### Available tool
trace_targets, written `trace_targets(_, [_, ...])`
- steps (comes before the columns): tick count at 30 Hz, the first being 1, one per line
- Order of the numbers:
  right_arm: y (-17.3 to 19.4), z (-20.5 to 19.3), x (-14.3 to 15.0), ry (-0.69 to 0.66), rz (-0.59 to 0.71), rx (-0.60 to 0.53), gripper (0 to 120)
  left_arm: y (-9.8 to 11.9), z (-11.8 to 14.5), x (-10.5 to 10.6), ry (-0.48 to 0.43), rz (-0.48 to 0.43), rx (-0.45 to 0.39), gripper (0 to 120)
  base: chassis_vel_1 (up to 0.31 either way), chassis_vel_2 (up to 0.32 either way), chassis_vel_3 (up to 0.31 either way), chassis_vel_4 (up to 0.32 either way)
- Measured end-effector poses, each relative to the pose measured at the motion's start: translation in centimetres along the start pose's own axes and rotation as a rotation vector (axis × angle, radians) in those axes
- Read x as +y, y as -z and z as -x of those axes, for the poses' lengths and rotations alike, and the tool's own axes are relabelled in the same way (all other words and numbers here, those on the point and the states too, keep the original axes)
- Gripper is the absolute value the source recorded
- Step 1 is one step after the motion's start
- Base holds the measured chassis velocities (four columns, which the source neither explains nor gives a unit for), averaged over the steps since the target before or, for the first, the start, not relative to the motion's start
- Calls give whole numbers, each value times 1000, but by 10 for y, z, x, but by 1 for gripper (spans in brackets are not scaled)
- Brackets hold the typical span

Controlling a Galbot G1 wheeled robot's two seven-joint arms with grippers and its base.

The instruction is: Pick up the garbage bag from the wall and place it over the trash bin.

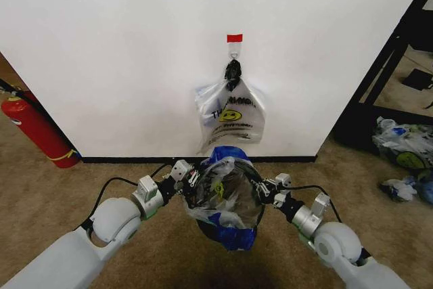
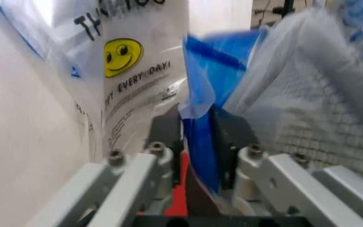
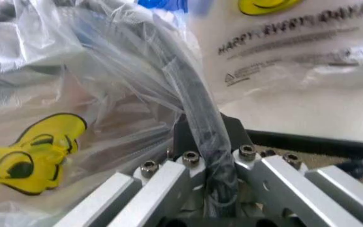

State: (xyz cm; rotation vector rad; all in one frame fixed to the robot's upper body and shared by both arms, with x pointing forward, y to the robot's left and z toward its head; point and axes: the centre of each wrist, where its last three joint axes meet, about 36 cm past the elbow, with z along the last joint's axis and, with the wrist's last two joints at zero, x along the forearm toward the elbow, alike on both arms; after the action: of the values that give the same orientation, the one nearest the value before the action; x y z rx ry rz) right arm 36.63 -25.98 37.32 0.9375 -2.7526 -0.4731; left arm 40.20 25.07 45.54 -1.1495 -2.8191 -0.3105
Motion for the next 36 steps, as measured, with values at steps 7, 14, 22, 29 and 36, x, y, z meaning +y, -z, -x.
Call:
trace_targets(7, [-7, 3, 8, -78, 115, 18, 0, -6, 2, 16, -27, -125, -69, 48, 0, 0, 0, 0])
trace_targets(14, [-12, 5, 10, -168, 140, 60, 0, -18, 2, 31, -152, -185, -159, 69, 0, 0, 0, 0])
trace_targets(22, [-19, 6, 9, -214, 116, 67, 0, -28, 7, 35, 23, -198, -161, 97, 0, 0, 0, 0])
trace_targets(29, [-32, 17, 32, -367, 171, -52, 0, -17, -10, -44, 299, -357, -85, 100, 0, 0, 0, 0])
trace_targets(36, [-46, 20, 48, -400, 212, -128, 0, -16, -32, -113, 344, -563, 59, 100, 0, 0, 0, 0])
